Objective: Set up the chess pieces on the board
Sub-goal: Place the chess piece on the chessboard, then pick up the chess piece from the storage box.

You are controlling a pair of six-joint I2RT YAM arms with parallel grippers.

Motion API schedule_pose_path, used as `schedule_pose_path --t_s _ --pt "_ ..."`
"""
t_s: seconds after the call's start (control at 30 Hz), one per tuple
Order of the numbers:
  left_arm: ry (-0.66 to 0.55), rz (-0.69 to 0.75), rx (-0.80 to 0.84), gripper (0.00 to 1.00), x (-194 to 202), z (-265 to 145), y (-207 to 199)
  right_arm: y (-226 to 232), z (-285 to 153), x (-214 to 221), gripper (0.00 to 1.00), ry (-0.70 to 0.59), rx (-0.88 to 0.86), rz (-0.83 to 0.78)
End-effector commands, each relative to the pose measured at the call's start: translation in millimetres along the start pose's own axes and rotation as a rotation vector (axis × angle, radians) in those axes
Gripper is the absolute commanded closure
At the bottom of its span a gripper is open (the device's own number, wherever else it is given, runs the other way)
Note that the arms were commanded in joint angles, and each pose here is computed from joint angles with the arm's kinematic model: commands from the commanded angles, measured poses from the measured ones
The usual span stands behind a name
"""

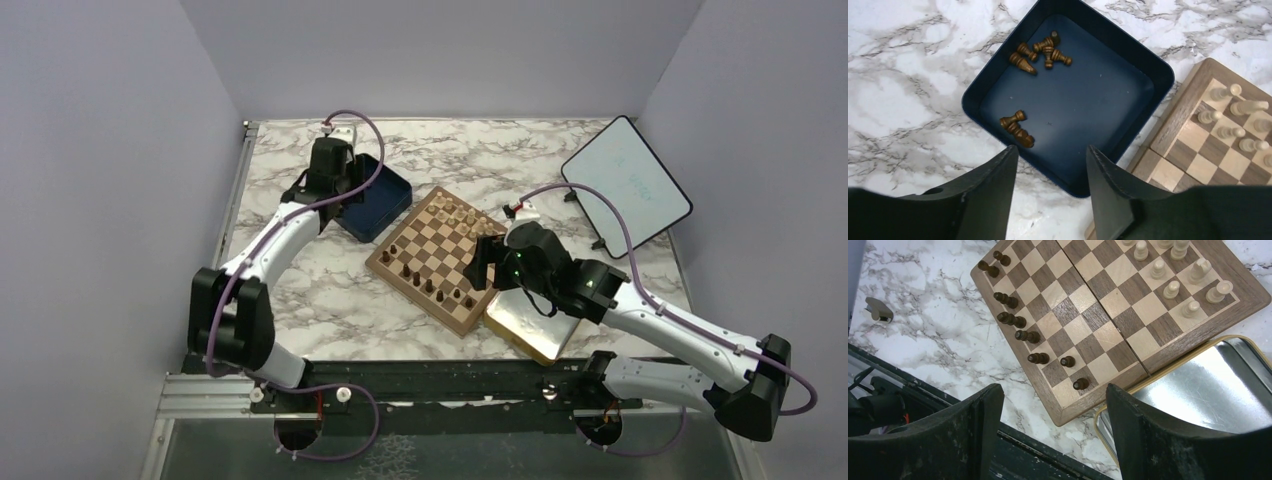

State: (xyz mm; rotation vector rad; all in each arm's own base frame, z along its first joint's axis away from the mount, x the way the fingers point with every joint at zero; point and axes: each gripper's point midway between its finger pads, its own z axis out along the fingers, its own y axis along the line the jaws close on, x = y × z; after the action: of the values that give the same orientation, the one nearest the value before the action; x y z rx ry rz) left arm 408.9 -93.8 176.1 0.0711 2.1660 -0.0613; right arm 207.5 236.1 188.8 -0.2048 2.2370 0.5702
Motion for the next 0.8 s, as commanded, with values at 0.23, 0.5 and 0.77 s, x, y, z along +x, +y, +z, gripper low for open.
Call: schedule_pose_path --t_s 0.23,0.5,0.77 --pt "0.002 0.016 0.044 0.59 -12 95 -6 -6 -1 -4 0.20 -0.035 0.024 -0.028" --pt "0.032 0.064 0.064 0.62 -9 133 -4 -7 -5 -8 0.20 -0.047 0.030 -0.028" --pt "0.023 0.076 0.074 0.62 -14 158 -5 -7 -3 -6 0.21 -0.036 0.037 -0.024"
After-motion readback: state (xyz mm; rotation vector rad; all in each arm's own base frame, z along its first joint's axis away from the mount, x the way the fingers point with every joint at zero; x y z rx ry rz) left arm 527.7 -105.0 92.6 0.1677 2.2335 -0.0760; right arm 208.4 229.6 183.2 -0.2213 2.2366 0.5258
